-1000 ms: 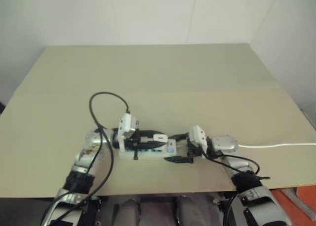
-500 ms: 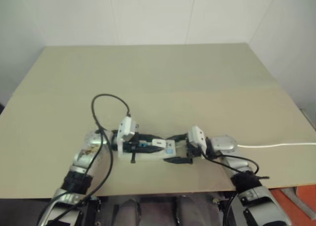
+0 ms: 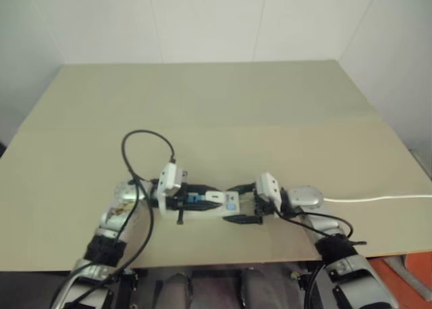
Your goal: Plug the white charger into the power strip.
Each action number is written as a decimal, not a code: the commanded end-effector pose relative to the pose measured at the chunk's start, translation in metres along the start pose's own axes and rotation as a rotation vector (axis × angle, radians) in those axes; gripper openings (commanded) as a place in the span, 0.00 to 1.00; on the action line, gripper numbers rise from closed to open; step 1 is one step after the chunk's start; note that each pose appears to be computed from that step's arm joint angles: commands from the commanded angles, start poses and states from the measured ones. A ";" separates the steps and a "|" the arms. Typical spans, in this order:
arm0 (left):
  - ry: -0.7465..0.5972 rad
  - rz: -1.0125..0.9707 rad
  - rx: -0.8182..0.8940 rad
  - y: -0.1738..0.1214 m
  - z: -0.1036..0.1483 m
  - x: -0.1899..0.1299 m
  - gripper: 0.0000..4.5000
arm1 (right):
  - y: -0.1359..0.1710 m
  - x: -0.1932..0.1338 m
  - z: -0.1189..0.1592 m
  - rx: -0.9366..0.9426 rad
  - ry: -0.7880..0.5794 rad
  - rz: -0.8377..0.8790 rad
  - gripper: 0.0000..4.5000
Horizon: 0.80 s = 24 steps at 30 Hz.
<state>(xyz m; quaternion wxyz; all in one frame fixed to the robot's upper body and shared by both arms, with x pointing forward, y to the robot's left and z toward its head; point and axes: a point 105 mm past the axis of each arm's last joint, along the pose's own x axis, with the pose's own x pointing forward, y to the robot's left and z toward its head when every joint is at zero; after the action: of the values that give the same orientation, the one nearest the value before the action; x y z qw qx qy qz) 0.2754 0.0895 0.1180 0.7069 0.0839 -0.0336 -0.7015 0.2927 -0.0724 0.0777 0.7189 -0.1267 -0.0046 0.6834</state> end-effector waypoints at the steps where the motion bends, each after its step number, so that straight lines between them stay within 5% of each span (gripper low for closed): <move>1: 0.162 0.054 -0.072 -0.002 -0.032 -0.027 0.23 | -0.001 -0.005 0.001 -0.009 0.014 -0.003 0.76; 24: 0.300 0.001 -0.149 -0.012 -0.042 -0.026 0.23 | -0.007 -0.005 0.003 -0.020 0.017 -0.021 0.76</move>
<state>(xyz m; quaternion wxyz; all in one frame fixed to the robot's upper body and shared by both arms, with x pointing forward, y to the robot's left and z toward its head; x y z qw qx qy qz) 0.2738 0.0961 0.1147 0.6998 0.1261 0.0170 -0.7029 0.2932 -0.0666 0.0753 0.7171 -0.1250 -0.0005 0.6857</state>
